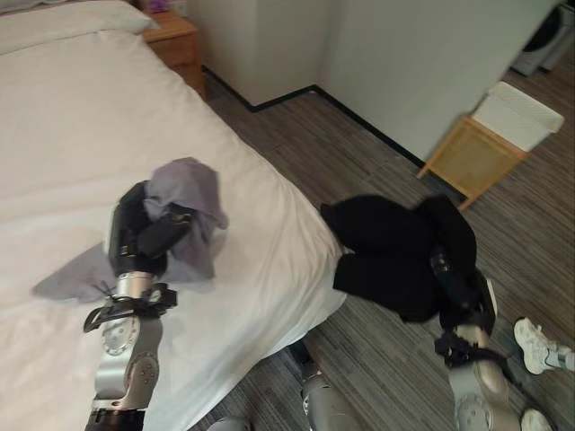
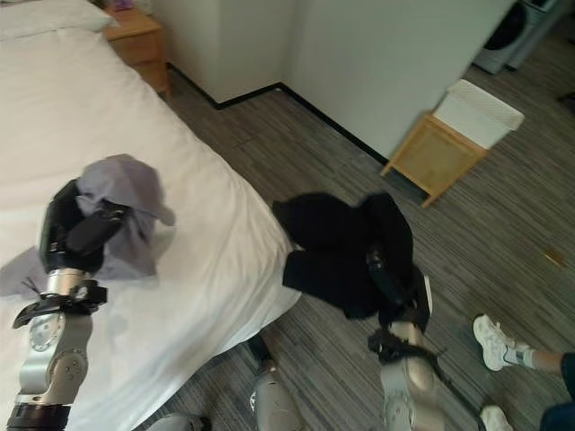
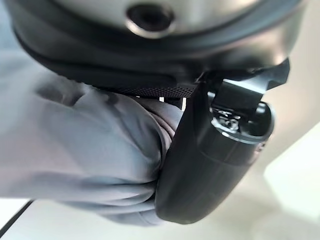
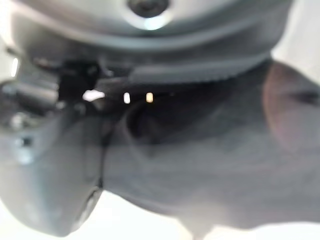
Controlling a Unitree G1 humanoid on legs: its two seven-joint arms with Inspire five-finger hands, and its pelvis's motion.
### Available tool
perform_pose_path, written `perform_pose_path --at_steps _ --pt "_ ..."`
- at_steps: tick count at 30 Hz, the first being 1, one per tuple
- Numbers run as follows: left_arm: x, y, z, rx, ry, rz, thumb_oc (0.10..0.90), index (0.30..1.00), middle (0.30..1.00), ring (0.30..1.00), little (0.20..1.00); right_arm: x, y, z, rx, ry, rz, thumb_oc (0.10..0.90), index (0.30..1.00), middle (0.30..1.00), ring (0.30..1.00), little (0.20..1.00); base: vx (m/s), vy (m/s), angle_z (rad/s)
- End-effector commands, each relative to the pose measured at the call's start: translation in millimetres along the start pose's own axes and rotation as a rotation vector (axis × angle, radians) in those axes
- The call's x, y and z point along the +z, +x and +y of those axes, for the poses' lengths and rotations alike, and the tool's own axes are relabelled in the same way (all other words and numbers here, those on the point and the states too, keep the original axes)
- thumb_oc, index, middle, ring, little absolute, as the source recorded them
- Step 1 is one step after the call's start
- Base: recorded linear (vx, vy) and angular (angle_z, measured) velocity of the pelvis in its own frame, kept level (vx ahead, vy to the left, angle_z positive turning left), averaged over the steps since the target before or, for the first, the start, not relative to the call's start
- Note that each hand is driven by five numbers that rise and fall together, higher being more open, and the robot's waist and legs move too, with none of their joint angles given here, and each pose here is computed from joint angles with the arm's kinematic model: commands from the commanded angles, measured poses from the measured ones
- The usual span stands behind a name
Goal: Pick up bed clothes into laundry basket.
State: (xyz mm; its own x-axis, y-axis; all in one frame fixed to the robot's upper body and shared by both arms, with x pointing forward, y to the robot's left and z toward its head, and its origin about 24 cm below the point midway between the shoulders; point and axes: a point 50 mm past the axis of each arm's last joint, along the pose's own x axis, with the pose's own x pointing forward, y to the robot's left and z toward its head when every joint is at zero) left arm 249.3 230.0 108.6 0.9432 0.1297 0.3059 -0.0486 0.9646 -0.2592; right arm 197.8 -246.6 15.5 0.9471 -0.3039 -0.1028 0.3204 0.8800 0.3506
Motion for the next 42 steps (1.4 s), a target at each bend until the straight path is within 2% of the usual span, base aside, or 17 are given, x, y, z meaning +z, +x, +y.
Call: perform_pose_path --at_steps 1,4,6,8,12,13,16,18,22,30,37,38,42 --pt "33 2 -4 -0.047 0.024 -0.200 0.400 0.300 0.300 0.300 0.300 54 17 38 0.238 -0.039 -0.261 0.400 0.300 0.300 0.300 0.300 -0.45 -0.096 -1.72" --pt "25 -8 5 -0.006 -0.009 -0.156 0.400 0.300 0.300 0.300 0.300 57 16 34 0.235 -0.065 -0.270 0.400 0.300 0.300 0.300 0.300 -0.35 -0.072 -1.15" --pt "9 -16 8 0.038 -0.110 -0.090 0.400 0.300 0.300 0.300 0.300 74 16 23 0.153 -0.064 -0.358 0.400 0.300 0.300 0.300 0.300 -0.60 -0.090 -1.45" --pt "7 -17 8 0.044 -0.118 -0.079 0.400 0.300 0.300 0.300 0.300 77 17 24 0.144 -0.061 -0.377 0.400 0.300 0.300 0.300 0.300 -0.35 -0.042 -1.88" --pt "19 -8 8 0.029 -0.036 -0.126 0.400 0.300 0.300 0.300 0.300 89 24 34 0.151 -0.088 -0.438 0.400 0.300 0.300 0.300 0.300 -0.23 -0.096 -1.32" --pt "31 -2 9 0.013 0.044 -0.166 0.400 0.300 0.300 0.300 0.300 96 27 37 0.145 -0.090 -0.468 0.400 0.300 0.300 0.300 0.300 -0.15 -0.161 -1.21" --pt "49 2 15 0.031 0.133 -0.240 0.400 0.300 0.300 0.300 0.300 105 27 42 0.144 -0.122 -0.519 0.400 0.300 0.300 0.300 0.300 -0.15 -0.250 -1.04" --pt "48 2 17 0.039 0.137 -0.239 0.400 0.300 0.300 0.300 0.300 105 28 44 0.155 -0.125 -0.519 0.400 0.300 0.300 0.300 0.300 -0.04 -0.262 -0.58" --pt "39 0 10 0.048 0.055 -0.218 0.400 0.300 0.300 0.300 0.300 105 34 54 0.227 -0.139 -0.500 0.400 0.300 0.300 0.300 0.300 -0.07 -0.251 -0.60" --pt "16 -1 -1 0.006 0.009 -0.115 0.400 0.300 0.300 0.300 0.300 98 32 40 0.169 -0.164 -0.467 0.400 0.300 0.300 0.300 0.300 -0.03 -0.052 -0.38" --pt "4 -14 13 0.050 0.050 -0.038 0.400 0.300 0.300 0.300 0.300 81 30 53 0.226 -0.153 -0.404 0.400 0.300 0.300 0.300 0.300 0.03 0.060 -0.01" --pt "-6 10 -6 0.010 0.126 -0.038 0.400 0.300 0.300 0.300 0.300 51 27 29 0.128 -0.090 -0.272 0.400 0.300 0.300 0.300 0.300 0.02 0.074 0.05" --pt "-5 6 5 0.054 0.146 -0.024 0.400 0.300 0.300 0.300 0.300 47 29 21 0.078 -0.137 -0.250 0.400 0.300 0.300 0.300 0.300 0.01 0.088 0.15"
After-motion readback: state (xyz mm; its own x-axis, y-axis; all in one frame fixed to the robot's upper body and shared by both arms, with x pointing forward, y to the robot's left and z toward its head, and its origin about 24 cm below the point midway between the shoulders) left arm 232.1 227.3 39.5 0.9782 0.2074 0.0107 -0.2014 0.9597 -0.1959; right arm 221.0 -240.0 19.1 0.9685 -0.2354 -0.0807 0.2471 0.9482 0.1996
